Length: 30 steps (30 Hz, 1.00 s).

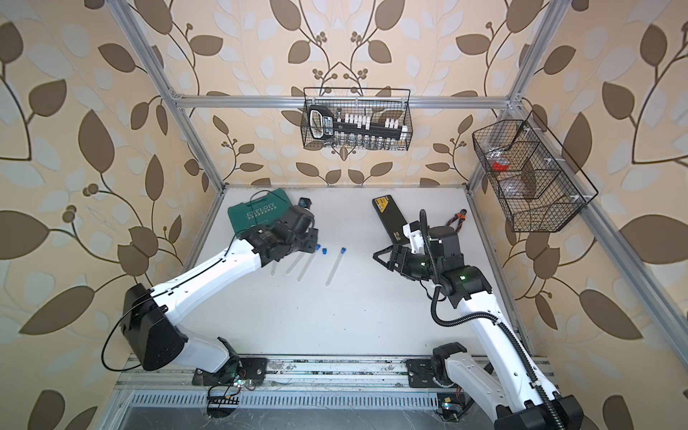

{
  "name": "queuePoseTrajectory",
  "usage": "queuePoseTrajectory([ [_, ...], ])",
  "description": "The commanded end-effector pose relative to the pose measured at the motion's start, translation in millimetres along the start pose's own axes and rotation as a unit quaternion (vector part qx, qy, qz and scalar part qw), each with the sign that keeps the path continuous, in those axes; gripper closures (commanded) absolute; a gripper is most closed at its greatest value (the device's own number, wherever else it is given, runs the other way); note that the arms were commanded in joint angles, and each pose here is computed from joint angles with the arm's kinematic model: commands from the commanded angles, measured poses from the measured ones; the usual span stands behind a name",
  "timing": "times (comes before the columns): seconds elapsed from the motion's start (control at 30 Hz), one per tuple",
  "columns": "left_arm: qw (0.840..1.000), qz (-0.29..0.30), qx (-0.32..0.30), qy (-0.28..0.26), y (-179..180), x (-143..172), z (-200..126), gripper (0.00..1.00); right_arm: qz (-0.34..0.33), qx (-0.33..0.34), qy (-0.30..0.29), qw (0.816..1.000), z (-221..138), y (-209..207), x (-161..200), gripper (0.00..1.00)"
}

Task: Insert stoppers into test tubes
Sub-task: Place the test tube at the center of the board, then pick up the test tube at the center of the board.

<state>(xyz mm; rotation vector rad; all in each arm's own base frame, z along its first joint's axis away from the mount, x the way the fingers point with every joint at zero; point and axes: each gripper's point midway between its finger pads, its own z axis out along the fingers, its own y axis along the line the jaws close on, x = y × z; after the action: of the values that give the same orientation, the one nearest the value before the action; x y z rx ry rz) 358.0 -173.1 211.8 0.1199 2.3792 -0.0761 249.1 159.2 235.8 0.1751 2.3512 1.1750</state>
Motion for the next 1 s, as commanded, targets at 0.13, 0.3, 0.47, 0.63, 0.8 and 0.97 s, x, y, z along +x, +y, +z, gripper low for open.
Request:
queuePoseTrajectory([
  [0.13, 0.993, -0.027, -0.060, 0.098, 89, 40, 39, 0.44, -0.009, -0.002, 0.005, 1.000, 1, 0, 0, 0.22],
  [0.3, 0.984, -0.048, -0.052, 0.165, 110, 51, 69, 0.41, -0.025, 0.007, 0.013, 1.000, 0, 0, -1, 0.23],
  [0.47, 0.973, -0.071, -0.055, 0.210, 115, 61, 96, 0.41, -0.028, 0.008, 0.013, 0.999, 0, 1, -1, 0.23],
  [0.63, 0.966, -0.074, -0.068, 0.236, 119, 75, 114, 0.44, -0.024, 0.010, 0.014, 1.000, 0, -2, 1, 0.23],
  [0.8, 0.959, -0.074, -0.078, 0.262, 122, 96, 129, 0.51, -0.021, 0.010, 0.014, 1.000, 2, -3, 1, 0.24],
  [0.97, 0.954, -0.073, -0.081, 0.278, 123, 109, 138, 0.57, -0.017, 0.011, 0.016, 1.000, 3, -5, 3, 0.24],
])
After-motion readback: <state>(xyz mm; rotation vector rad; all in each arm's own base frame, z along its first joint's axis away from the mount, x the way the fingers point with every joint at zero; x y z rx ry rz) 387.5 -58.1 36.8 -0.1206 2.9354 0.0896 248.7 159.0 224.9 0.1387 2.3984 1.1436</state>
